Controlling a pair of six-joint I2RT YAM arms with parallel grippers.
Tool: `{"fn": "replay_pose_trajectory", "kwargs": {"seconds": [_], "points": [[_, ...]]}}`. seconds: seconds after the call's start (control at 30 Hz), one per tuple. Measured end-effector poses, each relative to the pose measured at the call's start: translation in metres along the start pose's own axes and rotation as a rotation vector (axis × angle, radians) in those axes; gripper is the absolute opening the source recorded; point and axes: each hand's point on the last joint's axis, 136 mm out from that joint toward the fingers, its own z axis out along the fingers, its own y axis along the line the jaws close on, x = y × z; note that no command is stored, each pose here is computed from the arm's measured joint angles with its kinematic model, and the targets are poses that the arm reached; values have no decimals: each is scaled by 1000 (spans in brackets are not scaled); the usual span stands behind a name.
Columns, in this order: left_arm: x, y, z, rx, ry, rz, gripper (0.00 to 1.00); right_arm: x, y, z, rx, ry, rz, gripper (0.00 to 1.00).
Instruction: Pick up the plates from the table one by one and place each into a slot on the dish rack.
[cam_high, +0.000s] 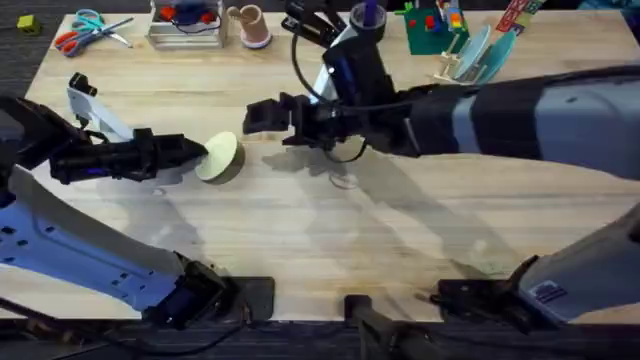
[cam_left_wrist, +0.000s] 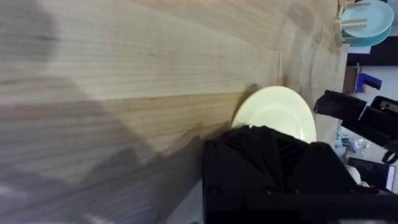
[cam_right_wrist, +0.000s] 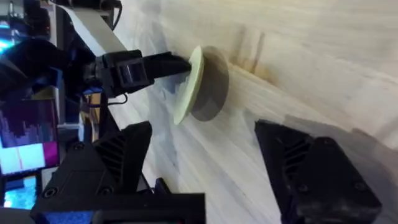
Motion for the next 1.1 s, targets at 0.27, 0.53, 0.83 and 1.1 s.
{"fn": "replay_pose_trajectory", "kwargs": {"seconds": [0.27,0.53,0.83,1.1], "points": [[0,0,0,0,0,-2,40,13,6,30,-11,48,13,995],[0,0,0,0,0,-3,40,16,41,51,-68,68,-38,993],[0,0,0,-1,0,-6,40,19,27,74,-43,92,25,988],[-1,0,0,-2,-1,-11,40,20,37,84,-59,100,25,947]]}}
